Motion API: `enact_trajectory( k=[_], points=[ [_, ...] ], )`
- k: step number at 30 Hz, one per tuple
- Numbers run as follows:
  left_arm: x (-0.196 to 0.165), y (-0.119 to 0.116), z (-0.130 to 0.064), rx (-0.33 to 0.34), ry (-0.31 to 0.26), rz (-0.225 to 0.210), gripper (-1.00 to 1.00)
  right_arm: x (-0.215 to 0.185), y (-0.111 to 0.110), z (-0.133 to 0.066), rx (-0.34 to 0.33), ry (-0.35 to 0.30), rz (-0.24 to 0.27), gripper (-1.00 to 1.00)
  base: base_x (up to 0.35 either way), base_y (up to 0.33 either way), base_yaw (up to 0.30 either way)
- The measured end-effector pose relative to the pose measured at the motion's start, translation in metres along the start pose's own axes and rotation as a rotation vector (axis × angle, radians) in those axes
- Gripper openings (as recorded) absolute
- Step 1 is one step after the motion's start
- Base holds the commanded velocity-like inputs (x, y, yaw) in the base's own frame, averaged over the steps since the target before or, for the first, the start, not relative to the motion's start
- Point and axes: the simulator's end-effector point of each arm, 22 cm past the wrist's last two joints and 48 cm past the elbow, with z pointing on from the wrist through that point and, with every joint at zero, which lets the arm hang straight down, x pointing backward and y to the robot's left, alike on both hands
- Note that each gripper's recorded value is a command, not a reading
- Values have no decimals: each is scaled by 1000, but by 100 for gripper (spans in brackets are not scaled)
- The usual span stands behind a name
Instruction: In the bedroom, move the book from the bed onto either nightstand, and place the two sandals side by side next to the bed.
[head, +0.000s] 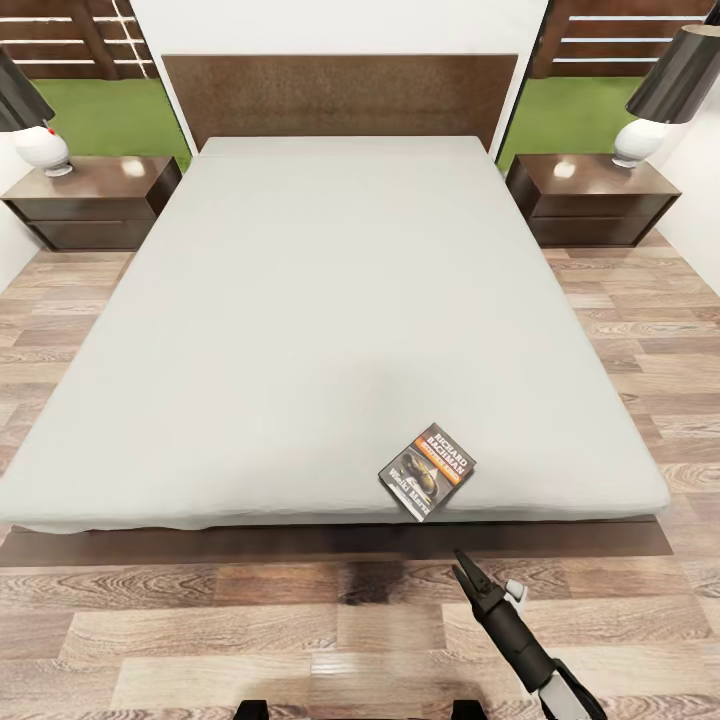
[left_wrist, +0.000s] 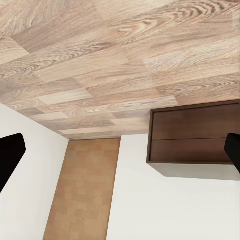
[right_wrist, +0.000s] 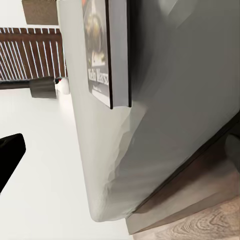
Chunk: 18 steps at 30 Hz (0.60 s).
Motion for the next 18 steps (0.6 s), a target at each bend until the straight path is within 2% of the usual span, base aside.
enact_trajectory(
  k=[18],
  points=[
    [0,-1,0,1,0,-1,100,10,9,24,-15,-14,30,100,0,54,0]
  ],
)
